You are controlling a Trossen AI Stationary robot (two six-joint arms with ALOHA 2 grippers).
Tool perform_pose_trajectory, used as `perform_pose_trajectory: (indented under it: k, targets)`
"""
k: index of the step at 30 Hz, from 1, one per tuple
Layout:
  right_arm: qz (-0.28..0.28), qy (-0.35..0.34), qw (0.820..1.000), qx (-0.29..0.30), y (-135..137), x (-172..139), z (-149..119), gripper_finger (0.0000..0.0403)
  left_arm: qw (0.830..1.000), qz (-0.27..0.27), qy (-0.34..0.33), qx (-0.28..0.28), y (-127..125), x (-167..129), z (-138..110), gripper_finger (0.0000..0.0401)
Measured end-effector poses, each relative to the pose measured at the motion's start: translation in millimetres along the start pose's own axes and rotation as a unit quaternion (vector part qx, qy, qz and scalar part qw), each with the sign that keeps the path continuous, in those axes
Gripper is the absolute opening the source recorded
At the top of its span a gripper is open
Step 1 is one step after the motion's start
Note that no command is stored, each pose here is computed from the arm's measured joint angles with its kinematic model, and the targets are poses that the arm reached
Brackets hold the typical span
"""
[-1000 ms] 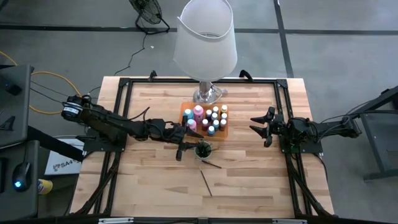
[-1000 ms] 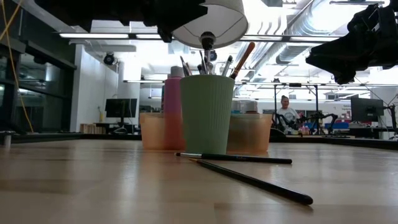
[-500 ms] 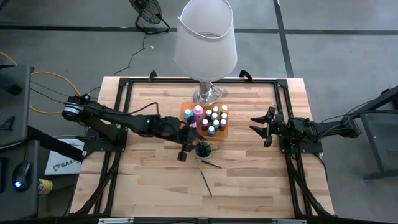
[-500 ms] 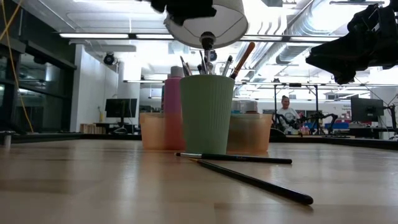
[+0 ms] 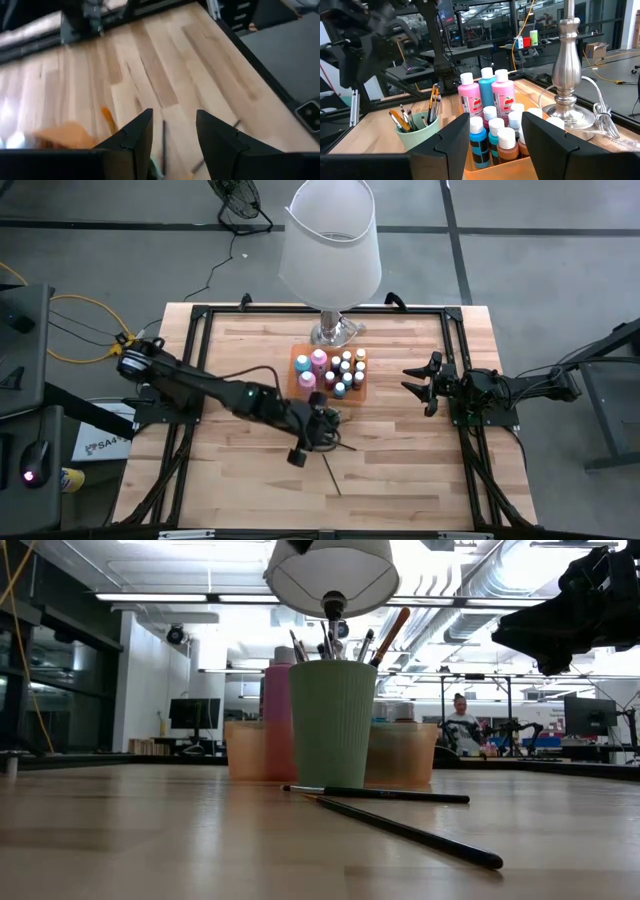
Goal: Pick & Place Paint Supplies
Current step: Put the gray paintbrushes into the green cup
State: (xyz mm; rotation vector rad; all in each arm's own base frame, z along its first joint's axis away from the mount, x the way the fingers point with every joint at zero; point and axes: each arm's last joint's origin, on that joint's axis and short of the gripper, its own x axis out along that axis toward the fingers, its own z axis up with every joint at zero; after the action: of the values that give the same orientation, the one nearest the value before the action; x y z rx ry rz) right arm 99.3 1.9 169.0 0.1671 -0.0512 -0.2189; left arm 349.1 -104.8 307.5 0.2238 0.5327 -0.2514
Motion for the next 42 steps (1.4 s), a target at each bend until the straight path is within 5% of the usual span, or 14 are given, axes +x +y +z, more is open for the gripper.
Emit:
perform_pose_trajectory:
  k: [8, 16, 22, 28, 35, 42]
  targets:
    - [0.000, 0.000, 1.000, 0.000, 0, 0, 0, 0.0174, 0.978, 0.046, -0.019, -0.204, -16, -4, -7, 0.0145]
    - [0.000, 0.000, 1.000, 0.000, 0, 0, 0, 0.0174, 0.956, -0.001, -0.077, -0.282, -56, -12, -35, 0.0145]
    - [0.000, 0.001, 1.000, 0.000, 0, 0, 0, 0.0174, 0.987, -0.043, -0.065, -0.138, -81, -15, -46, 0.0145]
    - [0.000, 0.000, 1.000, 0.000, 0, 0, 0, 0.0174, 0.997, -0.076, -0.023, -0.013, -81, -8, -49, 0.0145]
    - [0.000, 0.000, 1.000, 0.000, 0, 0, 0, 0.0174, 0.988, -0.110, 0.054, 0.099, -68, 20, -23, 0.0145]
    - [0.000, 0.001, 1.000, 0.000, 0, 0, 0, 0.0174, 0.951, -0.163, 0.130, 0.227, -77, 62, -15, 0.0145]
